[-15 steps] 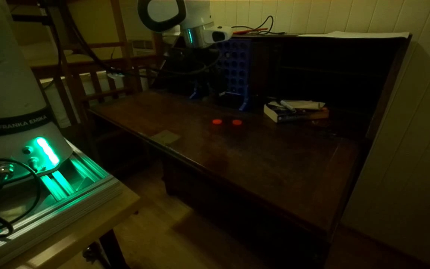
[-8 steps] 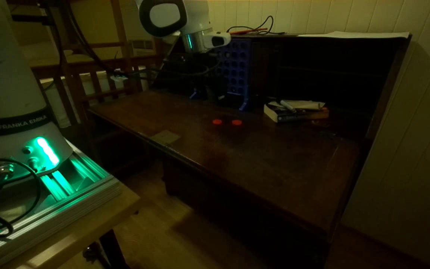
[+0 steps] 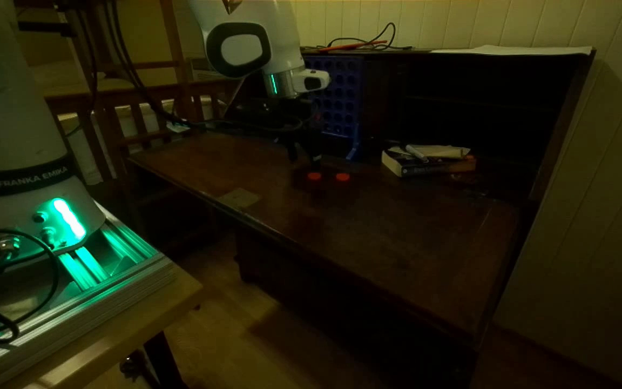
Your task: Put one orange disc in the blue board
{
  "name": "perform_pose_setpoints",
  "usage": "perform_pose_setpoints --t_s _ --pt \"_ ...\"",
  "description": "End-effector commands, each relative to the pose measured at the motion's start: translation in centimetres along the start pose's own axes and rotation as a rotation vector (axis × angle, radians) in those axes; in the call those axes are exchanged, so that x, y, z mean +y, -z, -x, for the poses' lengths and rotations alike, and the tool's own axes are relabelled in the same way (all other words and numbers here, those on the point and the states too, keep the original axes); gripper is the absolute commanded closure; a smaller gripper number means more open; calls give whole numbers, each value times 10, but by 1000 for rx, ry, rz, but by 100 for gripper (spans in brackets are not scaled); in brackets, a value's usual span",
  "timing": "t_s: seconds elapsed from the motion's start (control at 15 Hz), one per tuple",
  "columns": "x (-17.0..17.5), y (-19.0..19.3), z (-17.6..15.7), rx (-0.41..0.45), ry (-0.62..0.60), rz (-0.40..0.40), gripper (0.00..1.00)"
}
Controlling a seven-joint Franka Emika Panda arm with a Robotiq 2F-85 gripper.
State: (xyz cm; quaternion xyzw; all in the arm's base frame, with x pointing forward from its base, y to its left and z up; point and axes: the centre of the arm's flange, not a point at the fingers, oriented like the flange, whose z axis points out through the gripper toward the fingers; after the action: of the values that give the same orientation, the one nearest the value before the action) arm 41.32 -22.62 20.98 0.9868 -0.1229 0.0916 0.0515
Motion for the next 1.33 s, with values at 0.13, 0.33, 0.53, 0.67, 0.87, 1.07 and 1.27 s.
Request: perform_pose_setpoints --t_s 0.13,0.33,0.53,0.67,0.87,1.07,1.27 --pt "11 -17 -3 28 -11 16 0" --pt "18 -20 -3 37 -11 10 0" --pt "23 -22 -4 45 -11 5 0" --pt "26 -24 -7 52 -6 3 20" --pt "27 -26 -9 58 3 -4 36" --pt "27 -25 -11 56 14 -11 27" --pt "29 -24 -10 47 33 -22 52"
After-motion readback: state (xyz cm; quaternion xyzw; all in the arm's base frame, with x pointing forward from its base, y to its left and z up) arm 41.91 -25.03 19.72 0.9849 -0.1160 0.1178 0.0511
